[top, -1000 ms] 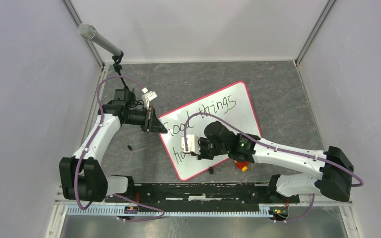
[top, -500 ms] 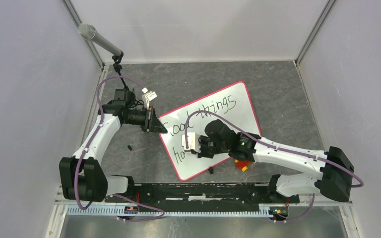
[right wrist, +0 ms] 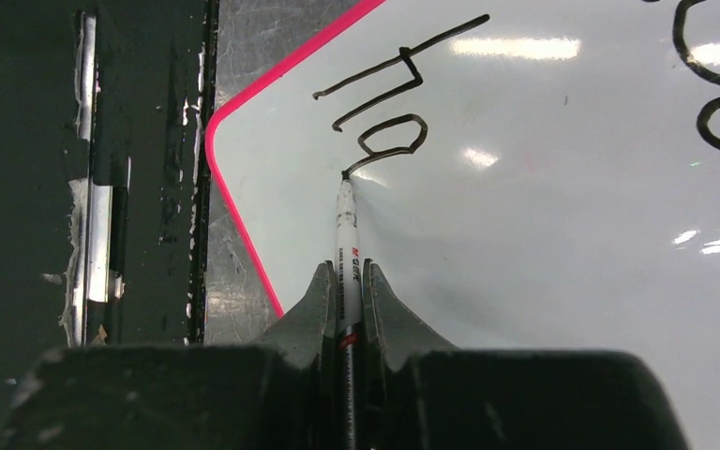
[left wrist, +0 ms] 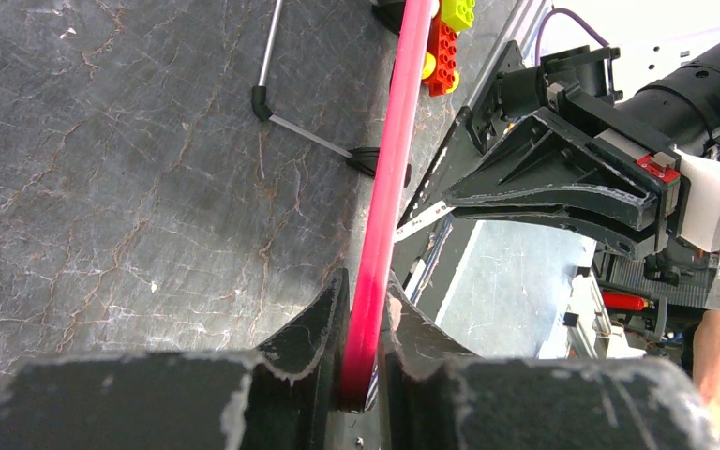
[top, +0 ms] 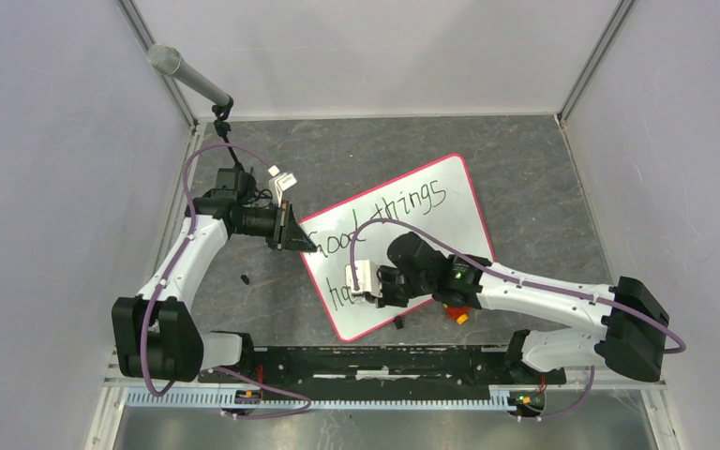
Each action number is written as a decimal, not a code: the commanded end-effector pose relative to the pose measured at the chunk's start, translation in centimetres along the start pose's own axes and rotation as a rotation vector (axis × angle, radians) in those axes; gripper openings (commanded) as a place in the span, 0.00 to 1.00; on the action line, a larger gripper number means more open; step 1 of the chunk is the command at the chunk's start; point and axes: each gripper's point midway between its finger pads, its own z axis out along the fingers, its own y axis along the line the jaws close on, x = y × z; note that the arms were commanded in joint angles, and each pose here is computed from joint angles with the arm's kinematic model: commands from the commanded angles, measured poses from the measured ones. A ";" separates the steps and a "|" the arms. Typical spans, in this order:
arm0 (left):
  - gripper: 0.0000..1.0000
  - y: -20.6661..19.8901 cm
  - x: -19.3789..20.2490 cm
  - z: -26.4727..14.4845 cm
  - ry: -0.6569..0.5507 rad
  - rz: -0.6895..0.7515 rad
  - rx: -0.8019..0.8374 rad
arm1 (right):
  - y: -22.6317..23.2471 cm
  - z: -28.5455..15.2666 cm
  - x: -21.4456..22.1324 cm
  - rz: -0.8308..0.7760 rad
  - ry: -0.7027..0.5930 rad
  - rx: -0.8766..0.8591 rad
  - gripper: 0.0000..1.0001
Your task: Write a sentence on the whiteboard
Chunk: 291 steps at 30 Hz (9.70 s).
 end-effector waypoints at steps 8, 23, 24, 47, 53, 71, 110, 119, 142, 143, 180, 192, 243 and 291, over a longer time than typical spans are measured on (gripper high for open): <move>0.02 1.5 -1.1 -0.1 -0.013 0.075 -0.077 | -1.5 -2.8 -2.8 -0.054 -0.038 0.053 0.00; 0.02 1.4 -1.1 -0.1 -0.016 0.079 -0.076 | -3.5 -2.0 -3.4 -0.040 -0.044 0.128 0.00; 0.02 1.4 -1.1 -0.1 -0.015 0.078 -0.075 | -3.5 -1.9 -3.4 -0.040 -0.045 0.126 0.00; 0.02 1.3 -1.4 -0.2 -0.018 0.079 -0.077 | -6.4 -3.2 -3.3 -0.035 -0.010 0.198 0.00; 0.02 1.4 -1.3 -0.2 -0.018 0.078 -0.079 | -4.4 -2.5 -1.0 -0.013 0.025 0.130 0.00; 0.02 1.5 -1.3 -0.2 -0.016 0.082 -0.085 | 2.1 -0.4 -0.7 -0.043 0.004 -0.096 0.00; 0.02 1.4 -1.2 -0.2 -0.011 0.075 -0.081 | -4.5 -3.5 -0.1 0.022 0.024 0.153 0.00; 0.02 1.5 -1.2 -0.2 -0.009 0.075 -0.084 | -2.2 -2.7 1.3 0.039 0.042 0.072 0.00; 0.02 1.3 -1.2 -0.2 -0.011 0.075 -0.078 | -3.4 -4.0 -1.5 -0.001 -0.009 0.121 0.00; 0.02 1.3 -1.2 -0.2 -0.011 0.076 -0.079 | -3.5 -4.0 -1.5 -0.002 -0.007 0.125 0.00; 0.02 1.6 -1.1 -0.1 -0.005 0.075 -0.079 | -3.0 -4.0 2.8 0.074 0.060 0.097 0.00; 0.02 1.6 -1.1 -0.1 -0.006 0.078 -0.084 | -0.8 -2.8 0.2 0.046 0.010 -0.006 0.00; 0.02 1.8 -1.1 0.0 -0.002 0.071 -0.086 | -3.7 -3.7 2.3 0.109 0.031 0.085 0.00; 0.02 2.2 -0.8 0.3 0.043 0.108 -0.133 | -6.3 -8.0 -0.1 0.116 -0.084 0.093 0.00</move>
